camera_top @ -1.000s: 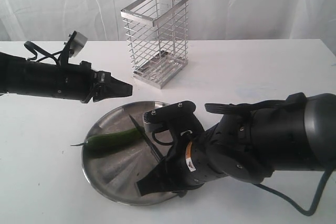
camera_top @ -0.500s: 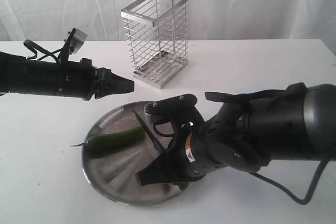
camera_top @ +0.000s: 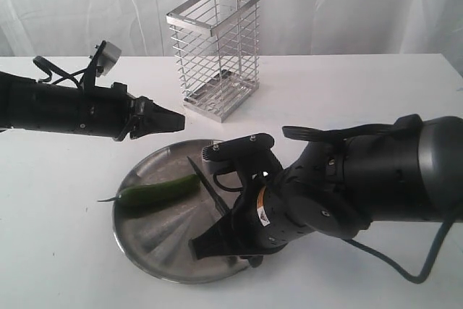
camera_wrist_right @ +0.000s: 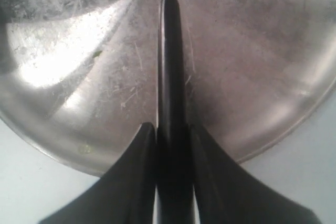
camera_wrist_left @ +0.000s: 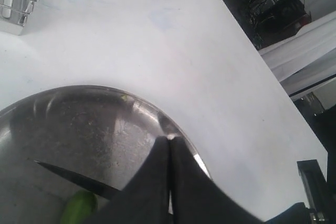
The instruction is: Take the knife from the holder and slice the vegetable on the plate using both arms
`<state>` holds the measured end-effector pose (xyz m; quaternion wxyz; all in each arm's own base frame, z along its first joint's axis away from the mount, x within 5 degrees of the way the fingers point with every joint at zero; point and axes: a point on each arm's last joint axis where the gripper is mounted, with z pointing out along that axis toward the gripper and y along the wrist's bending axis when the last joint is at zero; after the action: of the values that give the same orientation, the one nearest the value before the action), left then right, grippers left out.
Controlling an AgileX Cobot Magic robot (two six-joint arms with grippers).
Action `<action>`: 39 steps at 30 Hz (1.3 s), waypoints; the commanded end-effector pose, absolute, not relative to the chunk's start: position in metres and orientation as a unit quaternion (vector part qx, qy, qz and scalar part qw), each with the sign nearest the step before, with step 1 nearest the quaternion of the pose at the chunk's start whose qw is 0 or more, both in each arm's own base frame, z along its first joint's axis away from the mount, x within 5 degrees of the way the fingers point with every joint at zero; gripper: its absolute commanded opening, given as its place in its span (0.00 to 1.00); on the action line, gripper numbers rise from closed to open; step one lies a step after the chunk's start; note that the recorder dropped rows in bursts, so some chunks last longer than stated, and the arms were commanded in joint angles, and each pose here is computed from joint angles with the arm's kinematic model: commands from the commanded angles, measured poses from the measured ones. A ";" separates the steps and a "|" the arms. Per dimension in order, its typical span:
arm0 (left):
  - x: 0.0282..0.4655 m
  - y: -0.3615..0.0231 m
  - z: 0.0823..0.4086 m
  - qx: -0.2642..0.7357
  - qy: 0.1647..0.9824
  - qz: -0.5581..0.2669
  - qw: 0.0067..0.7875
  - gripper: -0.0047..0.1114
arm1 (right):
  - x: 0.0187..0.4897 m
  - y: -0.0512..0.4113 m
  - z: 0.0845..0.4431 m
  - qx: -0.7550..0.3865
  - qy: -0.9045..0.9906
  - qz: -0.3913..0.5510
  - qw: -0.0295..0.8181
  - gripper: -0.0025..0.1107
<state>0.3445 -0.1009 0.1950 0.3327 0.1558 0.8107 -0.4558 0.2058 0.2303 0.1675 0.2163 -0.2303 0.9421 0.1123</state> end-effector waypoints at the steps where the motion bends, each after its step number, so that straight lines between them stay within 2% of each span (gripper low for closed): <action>1: 0.343 -0.103 0.198 0.171 0.805 -0.459 0.334 0.04 | 0.205 0.233 0.183 -0.235 0.930 0.138 0.247 0.02; 18: 0.342 -0.103 0.196 0.180 0.807 -0.456 0.330 0.04 | 0.199 0.240 0.167 -0.261 0.932 0.118 0.221 0.02; 39: 0.341 -0.104 0.196 0.185 0.808 -0.455 0.325 0.04 | 0.206 0.236 0.168 -0.257 0.931 0.113 0.232 0.02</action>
<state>0.3419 -0.1009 0.1923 0.3232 0.1776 0.8155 -0.4460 0.2035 0.2352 0.1655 0.2232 -0.2569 0.9339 0.1094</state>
